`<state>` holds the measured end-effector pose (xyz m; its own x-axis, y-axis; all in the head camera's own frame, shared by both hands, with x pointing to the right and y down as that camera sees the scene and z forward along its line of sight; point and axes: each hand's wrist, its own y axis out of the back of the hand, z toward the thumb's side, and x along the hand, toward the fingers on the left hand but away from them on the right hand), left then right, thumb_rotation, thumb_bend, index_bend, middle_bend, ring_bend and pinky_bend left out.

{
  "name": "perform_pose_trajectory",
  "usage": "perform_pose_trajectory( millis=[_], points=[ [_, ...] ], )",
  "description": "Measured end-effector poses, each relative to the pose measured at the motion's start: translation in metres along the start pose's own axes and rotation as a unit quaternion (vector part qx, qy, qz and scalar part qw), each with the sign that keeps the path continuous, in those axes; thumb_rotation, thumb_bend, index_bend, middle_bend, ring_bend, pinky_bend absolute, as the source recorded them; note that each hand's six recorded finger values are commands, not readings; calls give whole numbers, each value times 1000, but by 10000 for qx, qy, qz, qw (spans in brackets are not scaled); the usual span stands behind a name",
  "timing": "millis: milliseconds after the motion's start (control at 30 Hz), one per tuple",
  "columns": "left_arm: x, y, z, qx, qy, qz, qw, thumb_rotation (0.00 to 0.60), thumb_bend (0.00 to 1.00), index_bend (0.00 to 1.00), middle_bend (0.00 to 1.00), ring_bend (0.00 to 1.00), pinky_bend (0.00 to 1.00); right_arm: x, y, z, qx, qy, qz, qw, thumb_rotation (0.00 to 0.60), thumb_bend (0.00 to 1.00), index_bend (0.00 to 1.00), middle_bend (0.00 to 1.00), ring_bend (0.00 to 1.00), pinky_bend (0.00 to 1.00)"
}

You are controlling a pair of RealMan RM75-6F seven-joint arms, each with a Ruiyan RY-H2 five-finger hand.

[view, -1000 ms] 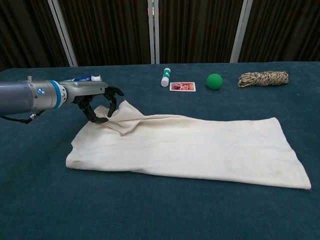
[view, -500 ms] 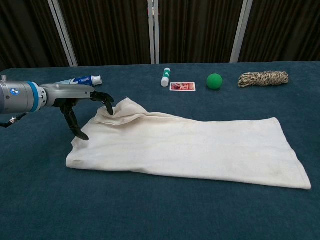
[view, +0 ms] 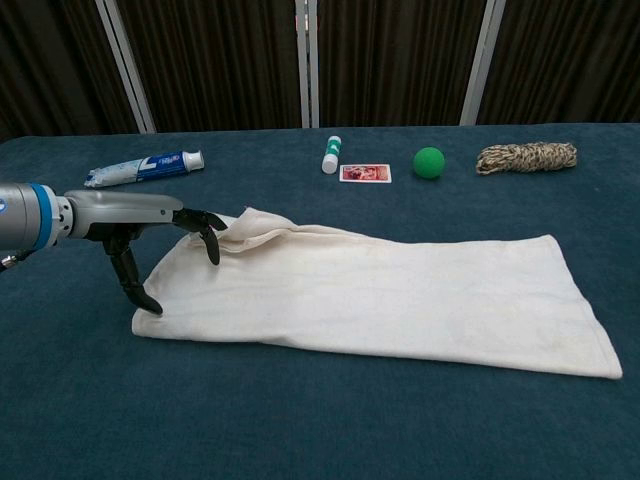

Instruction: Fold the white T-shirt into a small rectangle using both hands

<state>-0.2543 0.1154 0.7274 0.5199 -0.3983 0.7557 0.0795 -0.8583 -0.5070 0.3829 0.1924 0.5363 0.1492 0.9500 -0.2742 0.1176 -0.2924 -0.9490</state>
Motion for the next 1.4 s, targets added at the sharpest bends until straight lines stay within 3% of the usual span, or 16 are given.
perform_pose_trajectory(
  millis=[233, 500, 867, 1067, 1233, 1400],
  points=[
    [-7, -9, 11, 36, -176, -175, 9997, 600, 0, 298, 0, 0, 0, 1, 3, 0, -22, 8, -43, 10000, 600, 0, 151, 2, 0, 0],
    [-25, -3, 9, 150, -147, -227, 9995, 600, 0, 298, 0, 0, 0, 1, 5, 1, -50, 30, -64, 10000, 600, 0, 151, 2, 0, 0],
    [-49, 42, 7, -316, -238, 607, 9974, 600, 0, 306, 0, 0, 0, 3, 9, 2, -103, 48, -105, 9999, 600, 0, 152, 3, 0, 0],
    [-21, 52, 11, -835, -208, 744, 9935, 600, 0, 306, 0, 0, 0, 2, 9, 2, -93, 52, -109, 9999, 600, 0, 152, 3, 0, 0],
    [21, 41, 30, -1180, -227, 469, 9916, 600, 0, 306, 0, 0, 0, 2, 10, -1, -86, 4, -124, 9999, 600, 0, 153, 2, 0, 0],
    [41, 25, 51, -1279, -312, 173, 9912, 600, 0, 306, 0, 0, 0, 1, 10, -6, -86, -72, -125, 9999, 600, 0, 153, 3, 0, 0]
  ],
)
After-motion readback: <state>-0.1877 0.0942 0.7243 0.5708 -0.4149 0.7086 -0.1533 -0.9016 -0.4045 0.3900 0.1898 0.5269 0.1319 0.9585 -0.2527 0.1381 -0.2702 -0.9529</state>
